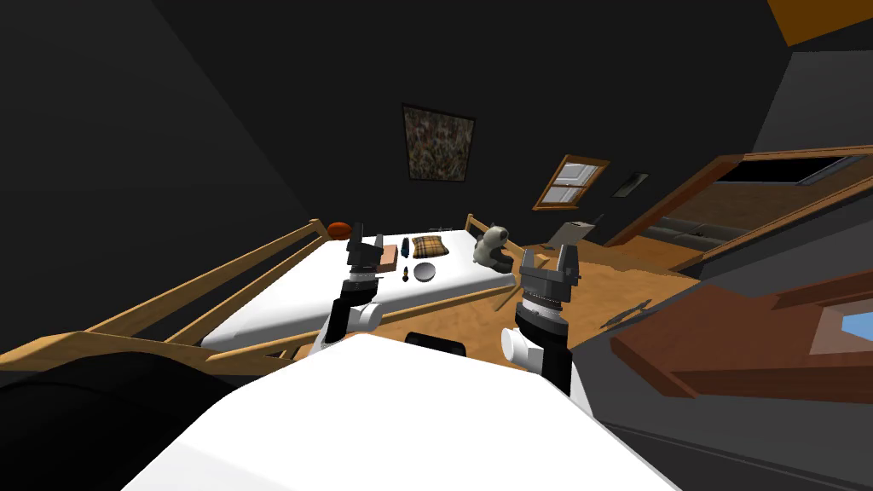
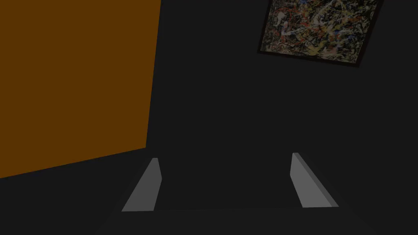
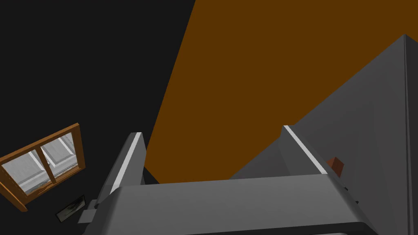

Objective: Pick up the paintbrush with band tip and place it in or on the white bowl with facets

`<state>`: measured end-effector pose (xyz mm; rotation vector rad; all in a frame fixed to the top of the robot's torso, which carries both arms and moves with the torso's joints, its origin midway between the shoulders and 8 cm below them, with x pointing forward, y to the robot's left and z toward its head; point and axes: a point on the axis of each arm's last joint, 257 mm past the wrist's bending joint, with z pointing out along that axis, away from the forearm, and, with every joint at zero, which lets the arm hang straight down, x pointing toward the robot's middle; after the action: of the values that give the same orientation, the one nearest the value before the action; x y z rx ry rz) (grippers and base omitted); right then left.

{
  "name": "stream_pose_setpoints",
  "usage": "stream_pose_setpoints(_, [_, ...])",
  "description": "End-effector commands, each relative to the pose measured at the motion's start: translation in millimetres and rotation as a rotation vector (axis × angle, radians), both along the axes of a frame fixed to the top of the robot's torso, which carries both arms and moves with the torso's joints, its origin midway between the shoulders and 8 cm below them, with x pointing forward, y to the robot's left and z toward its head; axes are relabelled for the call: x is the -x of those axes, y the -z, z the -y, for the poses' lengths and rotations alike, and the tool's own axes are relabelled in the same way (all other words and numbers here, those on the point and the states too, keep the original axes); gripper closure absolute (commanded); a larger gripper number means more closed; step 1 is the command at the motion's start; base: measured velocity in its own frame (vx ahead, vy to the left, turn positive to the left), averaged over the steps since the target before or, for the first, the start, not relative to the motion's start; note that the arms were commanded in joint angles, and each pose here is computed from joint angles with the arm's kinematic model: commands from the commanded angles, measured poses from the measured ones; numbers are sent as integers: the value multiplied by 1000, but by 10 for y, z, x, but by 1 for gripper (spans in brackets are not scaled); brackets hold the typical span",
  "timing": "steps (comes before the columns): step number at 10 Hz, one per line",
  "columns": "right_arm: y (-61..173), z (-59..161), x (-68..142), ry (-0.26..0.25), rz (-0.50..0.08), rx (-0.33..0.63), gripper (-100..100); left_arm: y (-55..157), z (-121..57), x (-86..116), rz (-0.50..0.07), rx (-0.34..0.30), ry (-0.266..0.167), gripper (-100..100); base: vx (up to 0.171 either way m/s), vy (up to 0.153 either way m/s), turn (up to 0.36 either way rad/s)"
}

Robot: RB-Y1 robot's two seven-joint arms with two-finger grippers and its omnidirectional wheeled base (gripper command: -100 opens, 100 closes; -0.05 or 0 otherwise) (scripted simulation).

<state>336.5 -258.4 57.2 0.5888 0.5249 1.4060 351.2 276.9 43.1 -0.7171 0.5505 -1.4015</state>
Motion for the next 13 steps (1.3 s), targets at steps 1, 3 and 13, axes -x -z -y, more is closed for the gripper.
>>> stream_pose_setpoints(1, [0,0,0,0,0,0,0,94,12,-41,-31,-38,9,-100,7,-7,-31])
stream_pose_setpoints(3, [0,0,0,0,0,0,0,314,-13,-118,-96,-97,14,-100,20,-13,-62])
stream_pose_setpoints(13, [0,0,0,0,0,0,0,1905,-882,-229,-556,-384,-70,-100,39,-16,-85])
